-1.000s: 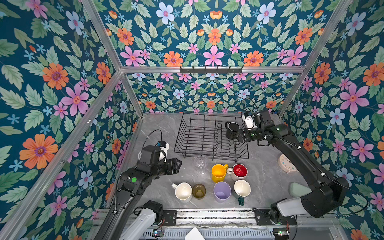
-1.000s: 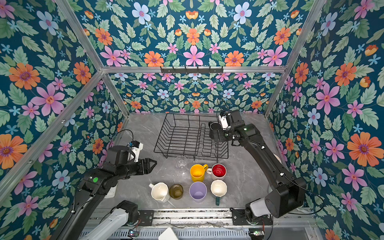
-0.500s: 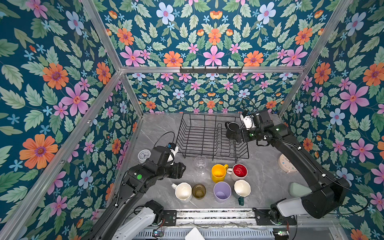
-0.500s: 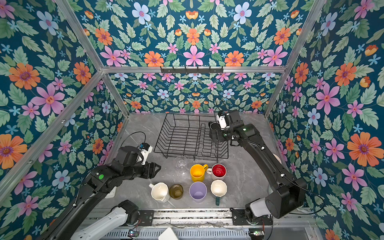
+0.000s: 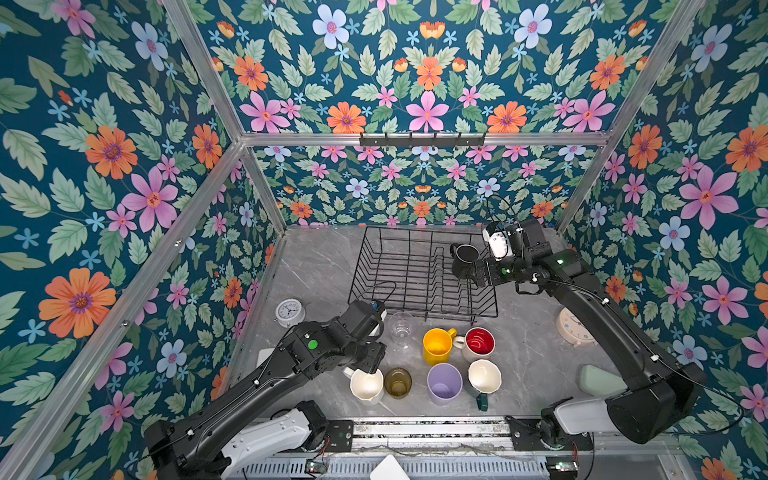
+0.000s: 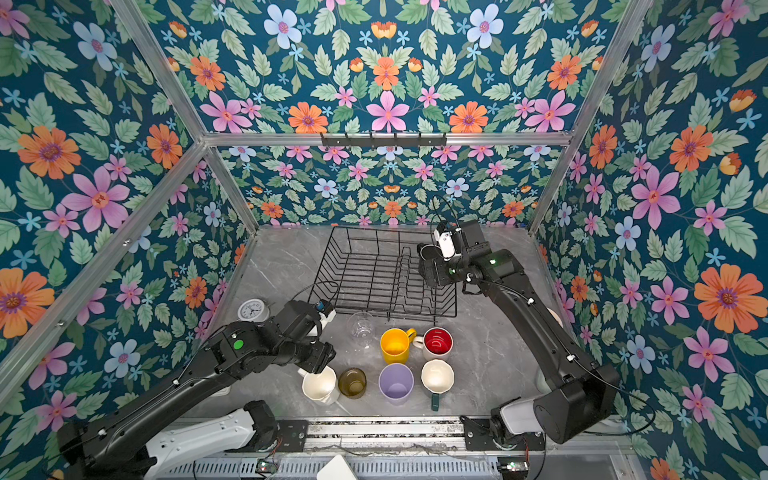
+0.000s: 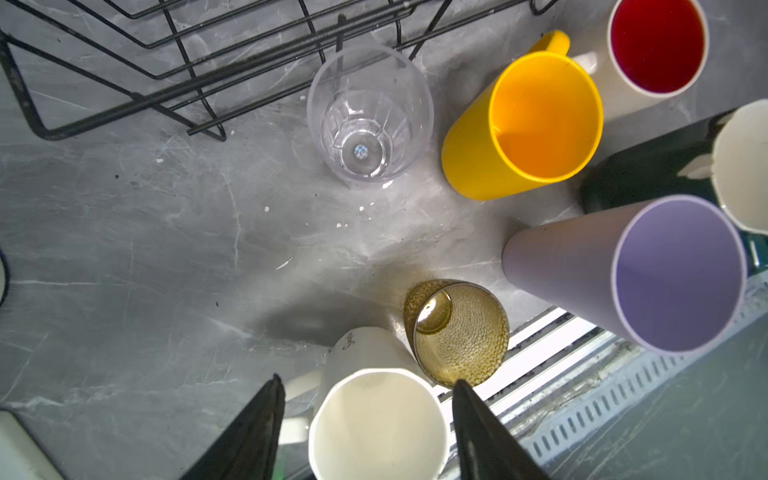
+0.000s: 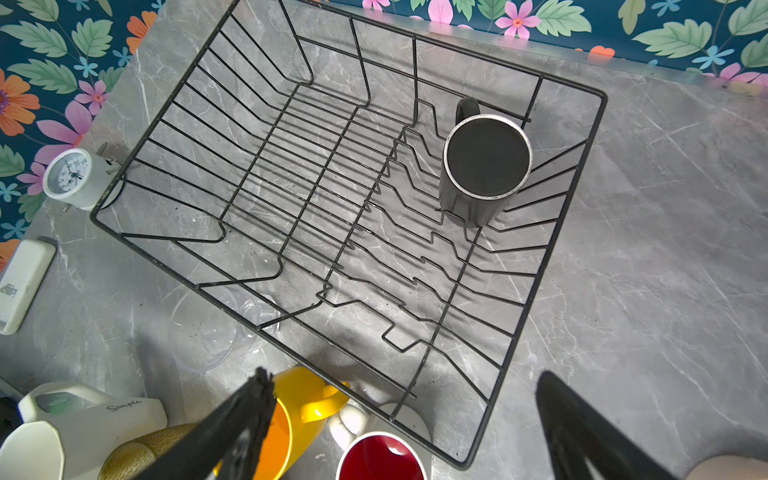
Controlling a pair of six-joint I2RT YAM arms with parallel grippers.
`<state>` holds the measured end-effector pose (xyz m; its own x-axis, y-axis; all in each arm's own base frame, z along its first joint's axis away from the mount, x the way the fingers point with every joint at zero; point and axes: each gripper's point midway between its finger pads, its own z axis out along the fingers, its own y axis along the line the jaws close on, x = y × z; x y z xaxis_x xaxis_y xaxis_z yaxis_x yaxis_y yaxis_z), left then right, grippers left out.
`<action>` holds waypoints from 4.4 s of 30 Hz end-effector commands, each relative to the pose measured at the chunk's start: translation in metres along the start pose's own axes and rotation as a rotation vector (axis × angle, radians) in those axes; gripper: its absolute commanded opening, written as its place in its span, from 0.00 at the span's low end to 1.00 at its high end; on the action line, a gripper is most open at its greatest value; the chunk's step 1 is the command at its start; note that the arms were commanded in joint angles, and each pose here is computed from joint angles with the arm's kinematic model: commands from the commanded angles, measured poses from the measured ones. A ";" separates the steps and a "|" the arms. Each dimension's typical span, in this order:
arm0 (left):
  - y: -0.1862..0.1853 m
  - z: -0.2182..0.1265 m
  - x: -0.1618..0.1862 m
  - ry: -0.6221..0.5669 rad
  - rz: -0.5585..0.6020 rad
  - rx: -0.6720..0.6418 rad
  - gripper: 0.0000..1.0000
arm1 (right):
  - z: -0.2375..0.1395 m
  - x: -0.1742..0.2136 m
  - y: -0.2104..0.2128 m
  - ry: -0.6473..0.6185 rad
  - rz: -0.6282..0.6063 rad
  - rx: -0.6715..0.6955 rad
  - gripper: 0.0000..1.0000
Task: Load the cups into the dish rack
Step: 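Lower the left gripper onto the white mug nearest the robot, then grasp the white mug with the left gripper and lift it toward the rack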
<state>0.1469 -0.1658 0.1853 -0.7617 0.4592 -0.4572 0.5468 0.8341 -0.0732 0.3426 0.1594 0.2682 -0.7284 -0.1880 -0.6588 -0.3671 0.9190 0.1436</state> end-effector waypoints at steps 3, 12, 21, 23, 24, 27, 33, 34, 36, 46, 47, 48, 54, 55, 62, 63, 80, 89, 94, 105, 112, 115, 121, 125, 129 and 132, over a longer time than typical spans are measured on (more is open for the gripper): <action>0.005 -0.002 0.019 0.062 0.080 -0.027 0.64 | -0.005 -0.001 0.002 -0.016 -0.003 -0.004 0.98; -0.002 0.016 0.038 0.153 0.127 -0.030 0.64 | -0.014 -0.001 0.004 -0.031 -0.005 -0.012 0.98; 0.007 0.029 0.043 0.224 0.115 -0.107 0.63 | -0.017 -0.002 0.005 -0.039 -0.007 -0.015 0.98; 0.009 0.031 0.043 0.234 0.114 -0.121 0.62 | -0.020 -0.002 0.005 -0.043 -0.008 -0.015 0.98; 0.010 0.032 0.043 0.236 0.112 -0.128 0.62 | -0.021 -0.002 0.005 -0.046 -0.008 -0.016 0.98; 0.011 0.033 0.043 0.244 0.107 -0.137 0.62 | -0.025 -0.003 0.006 -0.055 -0.011 -0.017 0.98; 0.012 0.040 0.047 0.281 0.106 -0.154 0.61 | -0.032 -0.005 0.007 -0.075 -0.014 -0.022 0.98; 0.011 0.041 0.048 0.292 0.103 -0.154 0.61 | -0.033 -0.004 0.007 -0.075 -0.013 -0.021 0.98; 0.010 0.045 0.052 0.320 0.095 -0.152 0.60 | -0.036 -0.004 0.007 -0.079 -0.016 -0.021 0.98; 0.020 0.053 0.065 0.365 -0.005 -0.222 0.60 | -0.044 -0.004 0.008 -0.098 -0.018 -0.023 0.98; 0.021 0.053 0.065 0.368 -0.010 -0.227 0.60 | -0.043 -0.004 0.008 -0.096 -0.016 -0.024 0.98; 0.022 0.054 0.066 0.371 -0.013 -0.233 0.59 | -0.044 -0.005 0.008 -0.101 -0.017 -0.025 0.98; 0.026 0.060 0.068 0.391 -0.020 -0.265 0.57 | -0.048 -0.005 0.008 -0.107 -0.016 -0.025 0.98; 0.025 0.061 0.069 0.395 -0.020 -0.264 0.57 | -0.048 -0.004 0.008 -0.105 -0.016 -0.024 0.98; 0.026 0.066 0.070 0.415 -0.021 -0.275 0.49 | -0.050 -0.004 0.007 -0.110 -0.016 -0.018 0.98; 0.026 0.066 0.071 0.417 -0.022 -0.275 0.47 | -0.051 -0.004 0.007 -0.112 -0.016 -0.019 0.98; 0.029 0.066 0.072 0.453 -0.028 -0.312 0.12 | -0.052 -0.007 0.009 -0.127 -0.014 -0.027 0.98; 0.028 0.058 0.071 0.450 -0.044 -0.307 0.00 | -0.054 -0.010 0.014 -0.145 -0.004 -0.058 0.98; 0.030 0.040 0.055 0.383 -0.064 -0.315 0.00 | -0.057 -0.015 0.021 -0.164 0.006 -0.093 0.98; 0.036 -0.052 -0.041 -0.077 -0.166 -0.288 0.00 | -0.070 -0.028 0.048 -0.238 0.079 -0.323 0.99; 0.019 -0.086 -0.117 -0.442 -0.225 -0.130 0.00 | -0.084 -0.040 0.066 -0.321 0.123 -0.554 0.99; 0.013 -0.084 -0.140 -0.520 -0.255 -0.018 0.00 | -0.091 -0.042 0.070 -0.348 0.126 -0.627 0.99; 0.012 -0.070 -0.163 -0.582 -0.340 0.293 0.00 | -0.102 -0.043 0.067 -0.383 0.183 -0.812 0.99; -0.010 -0.071 -0.176 -0.609 -0.316 0.484 0.00 | -0.105 -0.039 0.074 -0.381 0.155 -0.867 0.99; -0.027 -0.065 -0.184 -0.592 -0.320 0.642 0.00 | -0.108 -0.036 0.078 -0.384 0.120 -0.893 0.99; -0.039 -0.067 -0.189 -0.605 -0.322 0.761 0.00 | -0.112 -0.033 0.080 -0.398 0.096 -0.903 0.99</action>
<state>0.2548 -0.2397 0.2847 -0.7647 -0.1193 -0.6332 0.4505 0.6036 -0.6578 0.2822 0.1971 0.3725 -0.6347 0.1694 -0.7540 -0.6836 0.3319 0.6500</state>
